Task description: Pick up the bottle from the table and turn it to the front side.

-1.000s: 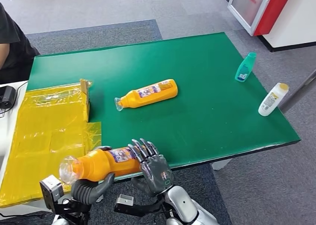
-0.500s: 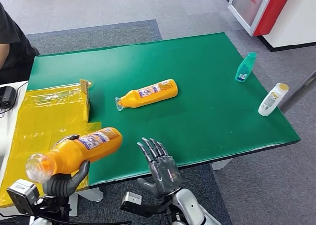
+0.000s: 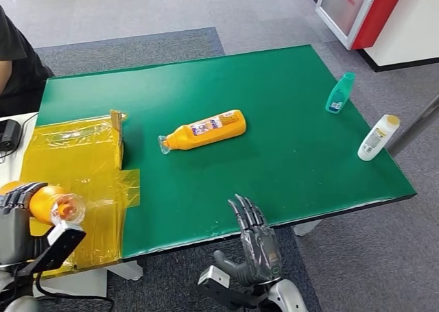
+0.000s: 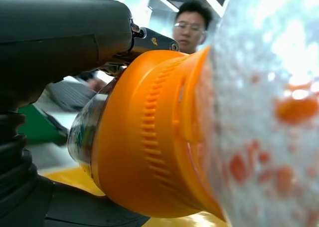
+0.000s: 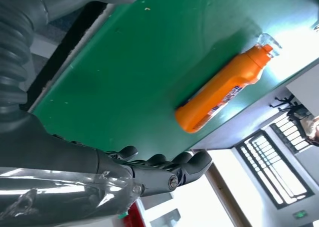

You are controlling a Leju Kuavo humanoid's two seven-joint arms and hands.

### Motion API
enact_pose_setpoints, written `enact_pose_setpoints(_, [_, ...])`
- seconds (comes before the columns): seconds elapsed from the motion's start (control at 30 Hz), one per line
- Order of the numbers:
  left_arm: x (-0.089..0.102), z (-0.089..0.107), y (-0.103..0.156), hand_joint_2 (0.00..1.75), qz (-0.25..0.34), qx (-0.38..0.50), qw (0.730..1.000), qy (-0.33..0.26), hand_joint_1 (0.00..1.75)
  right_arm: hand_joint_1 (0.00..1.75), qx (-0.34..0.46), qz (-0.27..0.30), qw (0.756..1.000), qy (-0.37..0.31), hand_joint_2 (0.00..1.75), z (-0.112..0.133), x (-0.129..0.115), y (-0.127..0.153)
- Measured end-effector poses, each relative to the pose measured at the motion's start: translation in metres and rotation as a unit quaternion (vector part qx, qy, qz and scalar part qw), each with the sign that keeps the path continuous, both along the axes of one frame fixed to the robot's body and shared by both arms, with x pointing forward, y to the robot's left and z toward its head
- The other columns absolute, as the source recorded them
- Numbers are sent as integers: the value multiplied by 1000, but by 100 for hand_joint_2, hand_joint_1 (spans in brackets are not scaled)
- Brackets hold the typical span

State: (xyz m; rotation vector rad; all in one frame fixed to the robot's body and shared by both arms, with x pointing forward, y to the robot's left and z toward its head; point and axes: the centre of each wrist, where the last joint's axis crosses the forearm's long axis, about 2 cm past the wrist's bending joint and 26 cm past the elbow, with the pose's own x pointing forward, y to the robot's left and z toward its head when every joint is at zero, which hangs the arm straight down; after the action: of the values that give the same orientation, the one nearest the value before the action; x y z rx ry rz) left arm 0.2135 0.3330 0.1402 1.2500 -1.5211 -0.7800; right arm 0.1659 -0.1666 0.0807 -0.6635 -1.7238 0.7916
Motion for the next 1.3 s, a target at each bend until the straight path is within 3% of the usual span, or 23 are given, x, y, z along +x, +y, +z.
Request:
enact_pose_setpoints(0.2, [22, -7, 28, 175, 74, 101, 989, 80, 175, 0, 24, 8, 999, 21, 175, -2, -3, -4])
enact_pose_setpoints(0.37, [46, -13, 34, 175, 108, 137, 978, 117, 175, 0, 29, 23, 999, 33, 175, -4, -1, -4])
enact_pose_setpoints(0.7, [93, -15, -4, 175, 77, 158, 974, 145, 175, 0, 30, 47, 997, 51, 175, -8, 3, -1])
enact_pose_setpoints(1.07, [108, -16, -44, 175, 24, 150, 977, 148, 169, 0, 24, 58, 996, 57, 175, -13, 4, 0])
enact_pose_setpoints(1.17, [109, -18, -49, 175, 10, 140, 977, 160, 159, 0, 18, 58, 997, 55, 175, -13, 4, 1])
enact_pose_setpoints(1.2, [109, -19, -51, 175, 9, 139, 976, 165, 148, 0, 11, 57, 997, 51, 175, -13, 5, 1])
enact_pose_setpoints(1.27, [109, -20, -55, 175, 10, 138, 975, 172, 101, 0, -4, 55, 998, 43, 175, -13, 6, 1])
enact_pose_setpoints(1.3, [109, -20, -56, 175, 11, 137, 975, 174, 63, 0, -8, 55, 998, 40, 175, -13, 6, 1])
